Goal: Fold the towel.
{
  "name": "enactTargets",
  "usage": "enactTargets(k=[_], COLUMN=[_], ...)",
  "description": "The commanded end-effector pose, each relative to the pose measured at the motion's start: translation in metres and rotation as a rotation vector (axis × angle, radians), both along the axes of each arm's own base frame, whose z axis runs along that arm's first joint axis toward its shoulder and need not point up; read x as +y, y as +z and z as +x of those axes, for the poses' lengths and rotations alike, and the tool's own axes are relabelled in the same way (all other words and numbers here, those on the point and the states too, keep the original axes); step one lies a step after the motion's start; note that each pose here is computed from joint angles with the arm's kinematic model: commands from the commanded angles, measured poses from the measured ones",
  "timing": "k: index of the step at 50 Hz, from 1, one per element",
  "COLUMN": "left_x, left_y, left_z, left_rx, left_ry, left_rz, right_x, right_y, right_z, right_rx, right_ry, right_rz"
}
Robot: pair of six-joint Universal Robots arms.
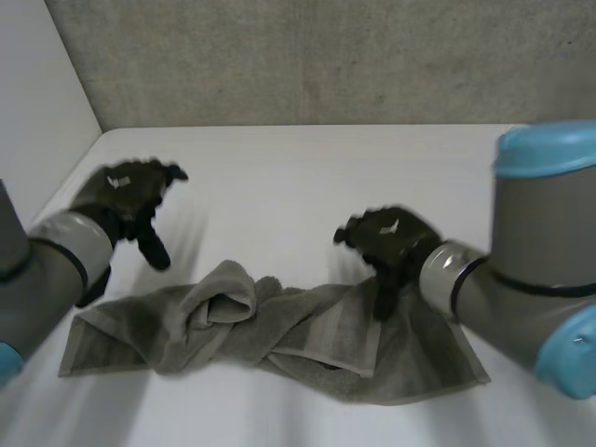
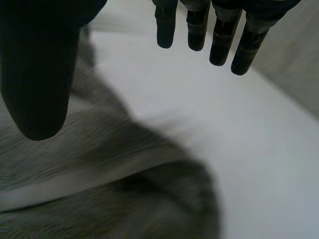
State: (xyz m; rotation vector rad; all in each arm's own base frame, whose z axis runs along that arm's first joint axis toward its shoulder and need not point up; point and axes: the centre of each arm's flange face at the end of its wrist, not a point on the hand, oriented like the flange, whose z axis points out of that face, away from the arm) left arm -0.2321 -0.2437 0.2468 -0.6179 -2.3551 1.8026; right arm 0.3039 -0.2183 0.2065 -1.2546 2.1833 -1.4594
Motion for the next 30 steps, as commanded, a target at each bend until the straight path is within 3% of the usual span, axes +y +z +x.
enactTargets(k=[1,11,16,18,22,24,27,30], left_x=[0.003,0.006,-0.002,-0.018,-0.037,-0.058,-0.075,-0.082], left_y=[-0.049,-0.080,-0.070,-0.043,-0.007,0.042,0.085,0.098], left_z=[-0.010,-0.045,-0.062,-0.072,-0.080,-0.082,-0.076,-0.068], left_rx=[-0.028,-0.035,-0.021,-0.013,0.002,0.039,0.075,0.089], left_ry=[-0.040,-0.182,-0.232,-0.237,-0.225,-0.165,-0.079,-0.041], left_rz=[0.056,0.111,0.053,-0.055,-0.197,-0.379,-0.532,-0.569], right_x=[0.004,-0.021,-0.044,-0.052,-0.072,-0.077,-0.084,-0.076], right_y=[-0.052,-0.064,-0.022,-0.001,0.063,0.085,0.121,0.134], right_z=[0.016,0.026,0.032,0.035,0.047,0.049,0.044,0.040], right_rx=[0.033,-0.014,-0.001,-0.024,-0.128,-0.185,-0.271,-0.316], right_ry=[0.038,-0.007,-0.017,-0.025,-0.056,-0.077,-0.141,-0.165], right_rz=[0.078,-0.091,-0.361,-0.456,-0.743,-0.832,-0.953,-0.960])
